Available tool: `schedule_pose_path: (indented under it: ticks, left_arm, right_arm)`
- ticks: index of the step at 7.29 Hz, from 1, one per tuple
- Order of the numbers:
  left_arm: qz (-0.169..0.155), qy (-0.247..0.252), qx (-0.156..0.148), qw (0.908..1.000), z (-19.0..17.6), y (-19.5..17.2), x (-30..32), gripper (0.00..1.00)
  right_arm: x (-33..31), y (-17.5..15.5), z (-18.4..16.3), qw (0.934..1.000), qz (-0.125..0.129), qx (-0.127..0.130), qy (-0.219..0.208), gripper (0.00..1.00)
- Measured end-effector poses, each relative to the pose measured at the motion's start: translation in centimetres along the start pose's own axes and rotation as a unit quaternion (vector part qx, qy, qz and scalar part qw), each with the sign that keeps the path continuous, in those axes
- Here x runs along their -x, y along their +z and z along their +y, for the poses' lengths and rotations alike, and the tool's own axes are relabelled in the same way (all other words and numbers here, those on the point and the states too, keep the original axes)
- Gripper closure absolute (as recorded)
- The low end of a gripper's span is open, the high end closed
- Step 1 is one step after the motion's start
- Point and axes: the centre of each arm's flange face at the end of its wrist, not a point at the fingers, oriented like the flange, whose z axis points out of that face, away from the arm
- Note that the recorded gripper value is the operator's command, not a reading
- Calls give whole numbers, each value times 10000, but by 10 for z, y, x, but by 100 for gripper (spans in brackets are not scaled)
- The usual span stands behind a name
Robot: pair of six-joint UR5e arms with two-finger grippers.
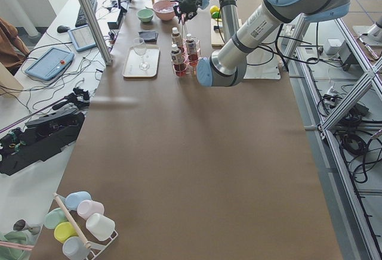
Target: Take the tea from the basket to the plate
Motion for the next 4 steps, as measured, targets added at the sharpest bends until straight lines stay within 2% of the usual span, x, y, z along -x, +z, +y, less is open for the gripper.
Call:
schedule_pose_path:
  ticks: [1,2,4]
  left_arm:
    - [6,3,13,10000,1,0,0,100]
    - [1,8,17,10000,2,0,1,100]
    - [-13,-25,29,10000,4,1,4,100]
  right_arm:
    - [0,0,0,10000,17,-7,2,3]
    - [0,1,0,10000,40,-19,11,8]
    - [-1,5,0,10000,45,-29,62,6]
